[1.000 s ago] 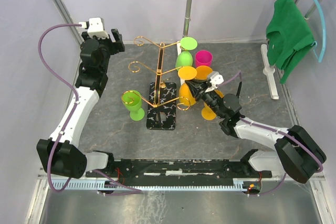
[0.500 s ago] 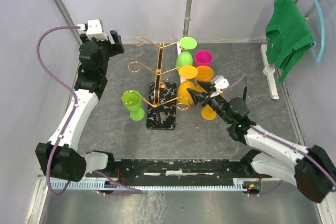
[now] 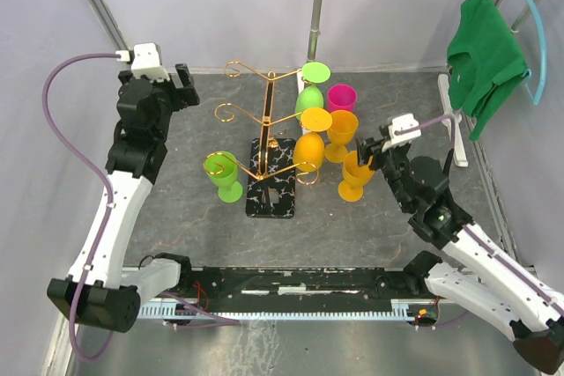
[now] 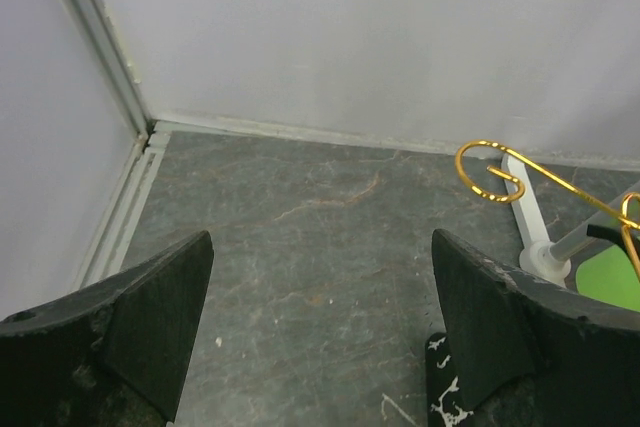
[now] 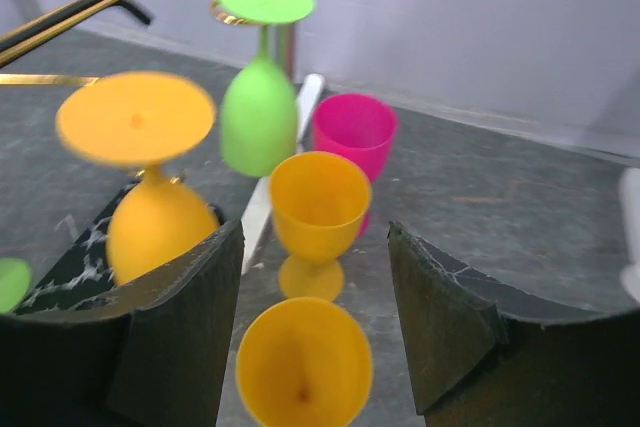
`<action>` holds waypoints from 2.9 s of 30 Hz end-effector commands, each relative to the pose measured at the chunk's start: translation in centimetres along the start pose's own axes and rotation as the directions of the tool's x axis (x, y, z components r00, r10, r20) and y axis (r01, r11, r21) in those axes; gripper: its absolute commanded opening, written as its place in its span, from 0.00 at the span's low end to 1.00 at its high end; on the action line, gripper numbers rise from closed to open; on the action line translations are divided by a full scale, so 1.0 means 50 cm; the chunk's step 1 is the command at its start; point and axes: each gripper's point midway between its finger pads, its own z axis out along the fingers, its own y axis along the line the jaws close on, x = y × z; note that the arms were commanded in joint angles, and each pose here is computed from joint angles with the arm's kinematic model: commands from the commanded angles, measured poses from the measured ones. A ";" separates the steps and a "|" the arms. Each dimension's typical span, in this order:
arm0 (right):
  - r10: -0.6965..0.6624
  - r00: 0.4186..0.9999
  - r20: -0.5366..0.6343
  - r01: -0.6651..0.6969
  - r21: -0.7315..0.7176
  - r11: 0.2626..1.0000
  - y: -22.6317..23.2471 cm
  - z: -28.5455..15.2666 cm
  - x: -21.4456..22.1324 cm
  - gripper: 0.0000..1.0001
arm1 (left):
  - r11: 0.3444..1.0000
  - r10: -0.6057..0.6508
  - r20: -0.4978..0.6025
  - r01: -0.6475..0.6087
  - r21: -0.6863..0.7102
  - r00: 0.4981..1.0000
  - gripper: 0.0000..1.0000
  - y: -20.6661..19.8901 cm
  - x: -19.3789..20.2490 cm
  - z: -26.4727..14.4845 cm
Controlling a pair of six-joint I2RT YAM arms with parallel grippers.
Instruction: Place the wine glass upside down on the wine glass rack
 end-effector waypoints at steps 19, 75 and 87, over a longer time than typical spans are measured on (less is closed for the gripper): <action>0.114 0.991 -0.069 -0.095 0.238 0.967 -0.031 0.156 -0.281 0.70 | 0.975 -0.123 -0.571 0.207 0.084 0.811 0.99 -0.043 0.336 -0.193; 0.130 0.983 -0.131 -0.130 0.007 0.992 0.082 0.237 -0.256 0.72 | 0.986 0.009 0.262 0.035 -0.164 0.965 0.03 0.063 -0.224 -0.066; 0.369 0.923 -0.112 -0.380 -0.108 0.919 0.162 0.284 -0.327 0.70 | 1.000 0.023 0.636 -0.023 -0.008 0.771 0.03 0.002 -0.360 -0.101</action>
